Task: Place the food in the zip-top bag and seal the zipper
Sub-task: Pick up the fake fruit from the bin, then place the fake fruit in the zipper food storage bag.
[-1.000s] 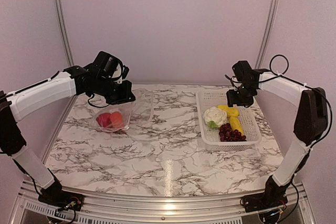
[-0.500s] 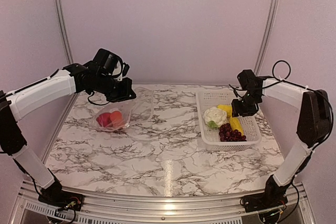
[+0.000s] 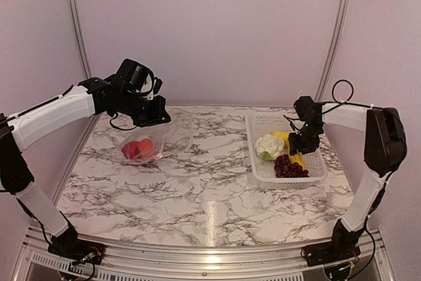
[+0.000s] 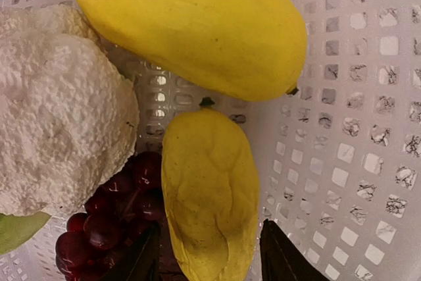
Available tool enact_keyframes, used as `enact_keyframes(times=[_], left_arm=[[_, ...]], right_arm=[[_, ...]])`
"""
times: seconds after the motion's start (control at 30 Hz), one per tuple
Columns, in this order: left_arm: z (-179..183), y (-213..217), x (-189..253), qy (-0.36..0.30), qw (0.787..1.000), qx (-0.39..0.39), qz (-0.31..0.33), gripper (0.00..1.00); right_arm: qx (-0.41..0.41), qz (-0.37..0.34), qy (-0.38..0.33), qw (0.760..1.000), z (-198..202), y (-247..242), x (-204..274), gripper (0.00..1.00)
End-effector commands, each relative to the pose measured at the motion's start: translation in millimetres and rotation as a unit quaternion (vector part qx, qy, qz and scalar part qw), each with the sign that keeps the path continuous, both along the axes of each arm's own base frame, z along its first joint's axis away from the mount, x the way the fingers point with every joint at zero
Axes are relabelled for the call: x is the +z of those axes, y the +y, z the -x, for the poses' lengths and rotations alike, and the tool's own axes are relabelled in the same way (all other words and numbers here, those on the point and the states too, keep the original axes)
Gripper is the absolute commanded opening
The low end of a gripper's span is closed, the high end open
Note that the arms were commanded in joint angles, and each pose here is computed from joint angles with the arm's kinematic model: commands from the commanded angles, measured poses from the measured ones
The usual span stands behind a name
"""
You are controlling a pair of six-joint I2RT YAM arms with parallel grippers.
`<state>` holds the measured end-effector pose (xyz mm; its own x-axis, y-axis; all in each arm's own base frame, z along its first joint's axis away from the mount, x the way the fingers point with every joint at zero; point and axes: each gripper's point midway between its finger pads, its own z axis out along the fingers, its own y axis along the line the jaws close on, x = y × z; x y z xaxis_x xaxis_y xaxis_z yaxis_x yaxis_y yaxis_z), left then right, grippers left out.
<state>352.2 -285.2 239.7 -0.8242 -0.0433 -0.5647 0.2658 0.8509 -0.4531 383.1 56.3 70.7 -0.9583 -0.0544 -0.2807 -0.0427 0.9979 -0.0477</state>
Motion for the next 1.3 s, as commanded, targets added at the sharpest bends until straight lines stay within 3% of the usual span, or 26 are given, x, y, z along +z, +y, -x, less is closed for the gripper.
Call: enact_keyframes(times=[0.0,0.37,0.53,0.6,0.77,1.0,1.17,1.27], left_arm=[[0.5,1.3,4.4,-0.002,1.0,-0.005,-0.007,0.0],[0.4,1.1,5.0,-0.004,1.0,-0.008,-0.009,0.0],[0.6,0.2,4.8,-0.004,1.0,-0.011,-0.009,0.0],[0.5,-0.6,3.5,-0.003,1.0,-0.013,-0.009,0.0],[-1.0,-3.7,5.5,-0.004,1.0,-0.017,-0.005,0.0],[-5.3,-13.7,4.7,0.006,1.0,-0.024,0.008,0.0],[-7.1,-19.9,6.5,0.013,0.999,-0.024,0.024,0.0],[-7.5,-21.6,8.7,0.012,0.999,-0.022,0.029,0.0]], right_arm=[[-0.01,0.013,-0.01,1.0,-14.7,-9.8,-2.9,0.49],[-0.011,0.003,0.015,1.0,-16.2,-5.3,-25.9,0.49],[-0.013,0.0,-0.005,1.0,-21.5,-4.6,-8.6,0.33],[-0.014,0.001,-0.009,1.0,-22.0,-5.1,-0.8,0.31],[-0.019,-0.008,-0.039,0.999,-22.1,-4.7,33.1,0.29],[0.011,-0.085,-0.113,0.99,-23.9,21.2,94.6,0.19],[0.027,-0.137,-0.185,0.973,-24.3,39.3,147.6,0.06],[0.047,-0.187,-0.222,0.956,-21.1,60.0,178.2,0.05]])
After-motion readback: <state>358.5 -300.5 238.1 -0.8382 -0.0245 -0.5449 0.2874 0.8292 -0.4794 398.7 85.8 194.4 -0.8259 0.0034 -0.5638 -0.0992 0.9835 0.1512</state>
